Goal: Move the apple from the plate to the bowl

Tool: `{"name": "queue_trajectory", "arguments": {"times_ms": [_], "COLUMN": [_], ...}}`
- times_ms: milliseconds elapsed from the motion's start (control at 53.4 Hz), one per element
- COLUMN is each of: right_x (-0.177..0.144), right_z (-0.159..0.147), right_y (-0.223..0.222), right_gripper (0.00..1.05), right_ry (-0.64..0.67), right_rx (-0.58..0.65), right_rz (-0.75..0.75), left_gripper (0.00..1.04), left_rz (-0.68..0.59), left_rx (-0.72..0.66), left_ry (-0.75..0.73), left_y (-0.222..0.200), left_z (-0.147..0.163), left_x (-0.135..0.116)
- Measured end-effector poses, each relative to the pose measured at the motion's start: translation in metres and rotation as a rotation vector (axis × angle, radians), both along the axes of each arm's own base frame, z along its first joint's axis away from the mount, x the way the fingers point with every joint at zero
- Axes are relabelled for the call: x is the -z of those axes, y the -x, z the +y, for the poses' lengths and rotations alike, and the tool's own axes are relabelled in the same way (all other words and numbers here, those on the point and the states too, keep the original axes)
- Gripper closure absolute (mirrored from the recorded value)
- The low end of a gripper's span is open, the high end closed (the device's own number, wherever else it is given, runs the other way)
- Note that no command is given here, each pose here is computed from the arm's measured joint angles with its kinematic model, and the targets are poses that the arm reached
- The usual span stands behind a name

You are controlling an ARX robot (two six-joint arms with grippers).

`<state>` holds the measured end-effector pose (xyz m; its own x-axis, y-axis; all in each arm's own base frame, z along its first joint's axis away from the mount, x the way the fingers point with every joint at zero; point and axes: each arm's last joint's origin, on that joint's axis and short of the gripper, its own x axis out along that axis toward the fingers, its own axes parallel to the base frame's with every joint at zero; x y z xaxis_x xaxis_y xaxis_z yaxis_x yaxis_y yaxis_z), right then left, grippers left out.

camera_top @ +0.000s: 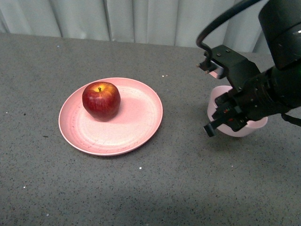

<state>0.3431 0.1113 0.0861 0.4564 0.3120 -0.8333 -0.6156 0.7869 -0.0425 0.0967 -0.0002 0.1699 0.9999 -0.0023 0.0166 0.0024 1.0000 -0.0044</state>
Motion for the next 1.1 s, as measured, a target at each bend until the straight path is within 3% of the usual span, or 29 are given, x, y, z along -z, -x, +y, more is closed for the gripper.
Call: {"name": "queue_trajectory", "arguments": {"times_ms": [318, 767, 898, 1104], "right_x": [0.0, 0.017, 0.017, 0.009], "right_z": [0.048, 0.06, 0.058, 0.045], "right_y": [-0.008, -0.006, -0.008, -0.006], "right_gripper": [1.04, 1.04, 0.86, 0.48], "right_ry": [-0.057, -0.048, -0.068, -0.148], "right_rx": [-0.112, -0.124, -0.112, -0.06], "right_rz": [-0.002, 0.019, 0.011, -0.049], "left_gripper": [0.07, 0.07, 0.07, 0.07], "left_rz": [0.0, 0.0, 0.0, 0.0], "left_rx": [0.0, 0.0, 0.0, 0.0], "left_ry": [0.0, 0.0, 0.0, 0.0], "left_y": [0.0, 0.0, 0.0, 0.0], "left_z": [0.0, 0.0, 0.0, 0.0], "left_x": [0.0, 0.0, 0.0, 0.0]}}
